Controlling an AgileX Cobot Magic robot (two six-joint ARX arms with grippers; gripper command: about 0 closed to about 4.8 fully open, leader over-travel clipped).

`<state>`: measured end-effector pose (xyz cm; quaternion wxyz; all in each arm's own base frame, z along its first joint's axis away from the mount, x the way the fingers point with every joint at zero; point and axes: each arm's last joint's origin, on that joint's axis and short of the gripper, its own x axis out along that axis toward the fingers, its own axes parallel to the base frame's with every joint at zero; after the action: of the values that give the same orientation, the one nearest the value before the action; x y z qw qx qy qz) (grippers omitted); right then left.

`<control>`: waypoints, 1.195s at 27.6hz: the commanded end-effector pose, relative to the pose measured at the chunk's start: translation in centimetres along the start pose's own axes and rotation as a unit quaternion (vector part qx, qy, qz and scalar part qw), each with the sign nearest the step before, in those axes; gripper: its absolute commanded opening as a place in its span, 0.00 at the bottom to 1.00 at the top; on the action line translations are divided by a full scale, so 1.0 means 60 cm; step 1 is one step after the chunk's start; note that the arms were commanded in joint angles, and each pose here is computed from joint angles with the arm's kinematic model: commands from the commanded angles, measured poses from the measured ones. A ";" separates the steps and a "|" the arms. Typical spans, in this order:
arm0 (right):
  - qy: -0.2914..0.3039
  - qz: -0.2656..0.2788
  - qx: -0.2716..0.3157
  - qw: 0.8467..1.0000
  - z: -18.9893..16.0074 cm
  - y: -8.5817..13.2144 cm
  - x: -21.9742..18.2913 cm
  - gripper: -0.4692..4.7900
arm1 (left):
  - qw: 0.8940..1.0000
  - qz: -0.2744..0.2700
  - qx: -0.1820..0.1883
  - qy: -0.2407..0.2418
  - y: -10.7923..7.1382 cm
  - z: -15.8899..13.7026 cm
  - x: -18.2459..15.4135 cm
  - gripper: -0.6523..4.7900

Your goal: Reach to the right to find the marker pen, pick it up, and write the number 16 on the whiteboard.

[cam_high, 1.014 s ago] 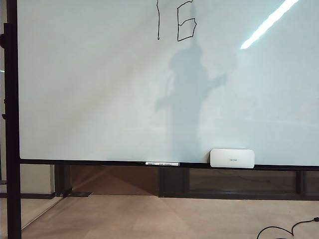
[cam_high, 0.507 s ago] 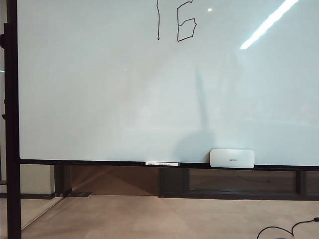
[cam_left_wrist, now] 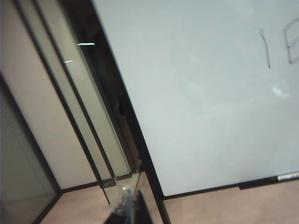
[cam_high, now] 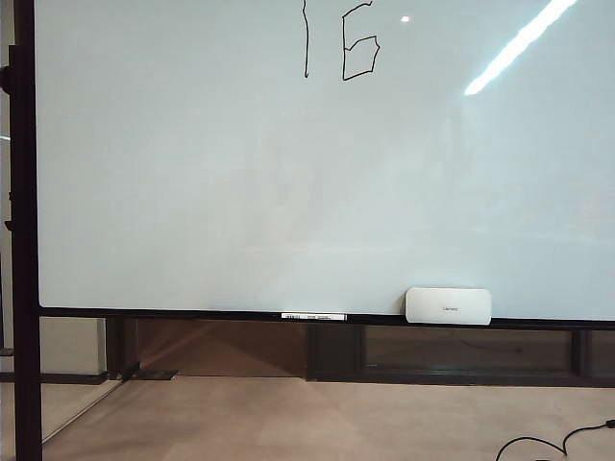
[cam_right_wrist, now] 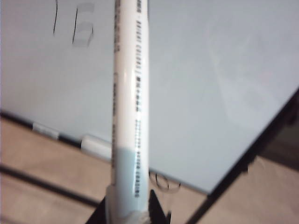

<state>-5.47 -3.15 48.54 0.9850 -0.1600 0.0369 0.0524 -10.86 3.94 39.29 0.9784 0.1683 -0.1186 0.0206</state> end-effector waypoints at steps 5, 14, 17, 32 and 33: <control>0.023 0.022 0.067 0.997 -0.079 0.003 -0.060 0.09 | 0.996 -0.059 -0.071 0.003 -0.016 0.003 -0.039 0.11; 0.014 0.067 0.147 0.987 -0.145 0.034 -0.082 0.09 | 0.984 -0.117 -0.134 0.024 -0.102 0.024 -0.040 0.11; 0.029 0.072 0.152 0.985 -0.156 0.054 -0.073 0.09 | 0.981 -0.109 -0.158 0.033 -0.116 0.025 -0.030 0.11; -0.008 0.088 0.203 0.975 -0.214 0.120 0.041 0.09 | 0.966 -0.099 -0.230 0.060 -0.127 -0.053 0.097 0.11; -0.014 0.085 0.203 0.975 -0.220 0.122 0.047 0.09 | 0.965 -0.101 -0.234 0.060 -0.128 -0.057 0.101 0.11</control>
<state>-4.39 -0.22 33.47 0.9875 0.0472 0.0791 0.1276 -3.66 -2.10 34.76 0.9945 -0.0579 -0.0176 -0.0855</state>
